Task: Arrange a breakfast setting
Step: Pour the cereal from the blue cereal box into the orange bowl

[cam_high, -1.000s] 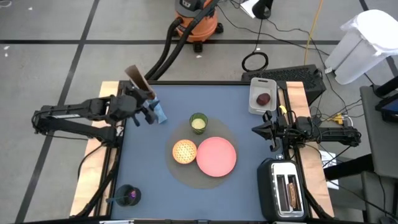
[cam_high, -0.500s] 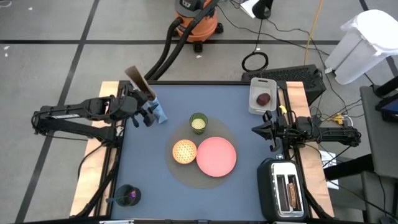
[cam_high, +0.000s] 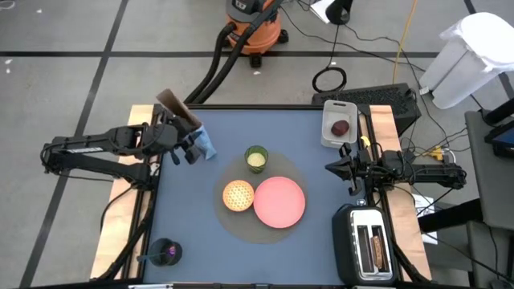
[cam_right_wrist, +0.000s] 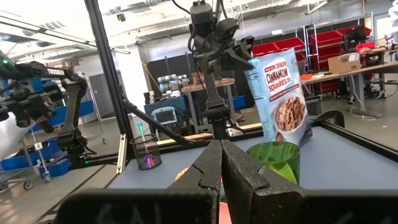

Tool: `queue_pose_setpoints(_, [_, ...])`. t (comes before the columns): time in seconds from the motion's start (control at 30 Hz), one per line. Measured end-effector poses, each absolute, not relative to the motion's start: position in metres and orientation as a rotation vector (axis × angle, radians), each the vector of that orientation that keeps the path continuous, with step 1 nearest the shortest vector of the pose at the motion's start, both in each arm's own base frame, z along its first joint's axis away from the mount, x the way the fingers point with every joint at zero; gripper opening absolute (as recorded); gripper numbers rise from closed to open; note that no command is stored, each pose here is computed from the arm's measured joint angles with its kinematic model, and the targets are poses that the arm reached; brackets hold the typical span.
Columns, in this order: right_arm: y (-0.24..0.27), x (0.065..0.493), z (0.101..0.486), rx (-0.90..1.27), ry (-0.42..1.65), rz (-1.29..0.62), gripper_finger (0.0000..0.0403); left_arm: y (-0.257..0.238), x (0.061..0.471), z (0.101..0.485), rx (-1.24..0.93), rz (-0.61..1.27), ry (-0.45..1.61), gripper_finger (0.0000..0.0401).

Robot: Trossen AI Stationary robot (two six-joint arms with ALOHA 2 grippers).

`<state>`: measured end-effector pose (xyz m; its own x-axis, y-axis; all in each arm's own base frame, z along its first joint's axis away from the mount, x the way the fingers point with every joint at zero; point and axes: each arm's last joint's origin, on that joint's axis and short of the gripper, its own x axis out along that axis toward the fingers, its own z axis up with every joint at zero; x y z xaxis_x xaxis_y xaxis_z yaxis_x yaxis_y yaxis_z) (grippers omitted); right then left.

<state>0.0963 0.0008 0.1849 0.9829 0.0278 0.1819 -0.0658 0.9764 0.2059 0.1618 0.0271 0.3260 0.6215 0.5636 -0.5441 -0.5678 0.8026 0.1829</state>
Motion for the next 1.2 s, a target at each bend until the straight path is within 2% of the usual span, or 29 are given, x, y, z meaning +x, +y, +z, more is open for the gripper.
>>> queue_pose_setpoints(0.3, [0.001, 0.096, 0.185, 0.213, -0.179, 0.047, 0.0006, 0.027, 0.163, 0.326, 0.009, 0.643, 0.623, 0.0008])
queue_pose_setpoints(0.73, [0.001, 0.096, 0.185, 0.213, -0.179, 0.048, 0.0006, 0.027, 0.165, 0.334, 0.019, 0.638, 0.568, 0.0005])
queue_pose_setpoints(1.2, [0.001, 0.096, 0.185, 0.213, -0.179, 0.048, 0.0006, 0.026, 0.151, 0.405, -0.009, 0.631, 0.348, 0.0003])
